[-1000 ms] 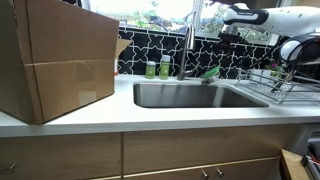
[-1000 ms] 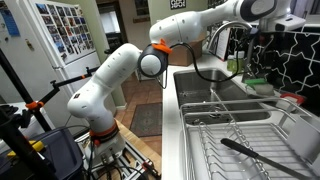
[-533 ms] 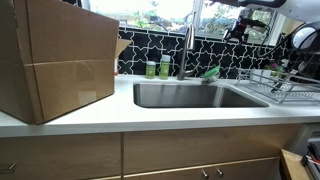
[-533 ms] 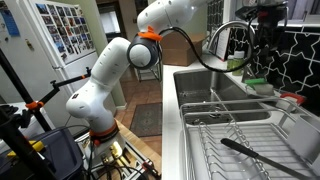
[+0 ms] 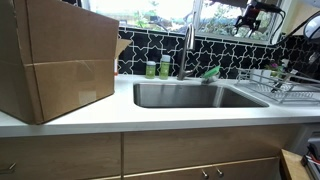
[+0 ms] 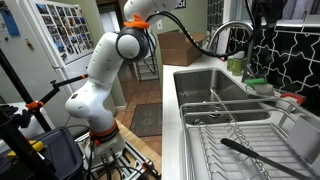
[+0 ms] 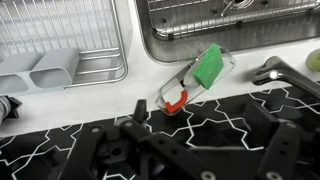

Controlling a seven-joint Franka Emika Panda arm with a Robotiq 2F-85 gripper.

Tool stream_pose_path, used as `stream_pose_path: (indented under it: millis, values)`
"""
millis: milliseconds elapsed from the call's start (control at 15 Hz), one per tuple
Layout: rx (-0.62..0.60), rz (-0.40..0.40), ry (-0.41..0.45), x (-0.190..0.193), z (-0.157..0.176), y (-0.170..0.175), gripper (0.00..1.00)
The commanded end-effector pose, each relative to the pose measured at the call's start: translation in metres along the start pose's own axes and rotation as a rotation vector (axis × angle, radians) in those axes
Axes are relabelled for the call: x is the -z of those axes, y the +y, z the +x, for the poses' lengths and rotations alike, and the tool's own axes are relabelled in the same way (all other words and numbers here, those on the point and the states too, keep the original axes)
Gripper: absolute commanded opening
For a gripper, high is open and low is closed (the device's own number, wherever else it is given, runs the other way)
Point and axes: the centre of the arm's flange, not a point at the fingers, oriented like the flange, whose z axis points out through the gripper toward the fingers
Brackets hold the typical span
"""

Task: Put the green sponge on the white sponge then place the two sponges in the clear container

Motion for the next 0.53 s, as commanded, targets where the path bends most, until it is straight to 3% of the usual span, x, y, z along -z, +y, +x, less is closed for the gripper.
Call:
stream_pose_path:
  millis: [0,133,200,467]
  values:
    - [-0.025,-0.009,-0.054,0.007,-0.080,0.007,1.00]
    - [-0.040,-0.024,-0.069,0.020,-0.091,0.007,1.00]
    - [-0.012,-0.005,-0.038,0.041,-0.031,-0.002,1.00]
    - [-0.010,-0.004,-0.033,0.047,-0.034,-0.003,1.00]
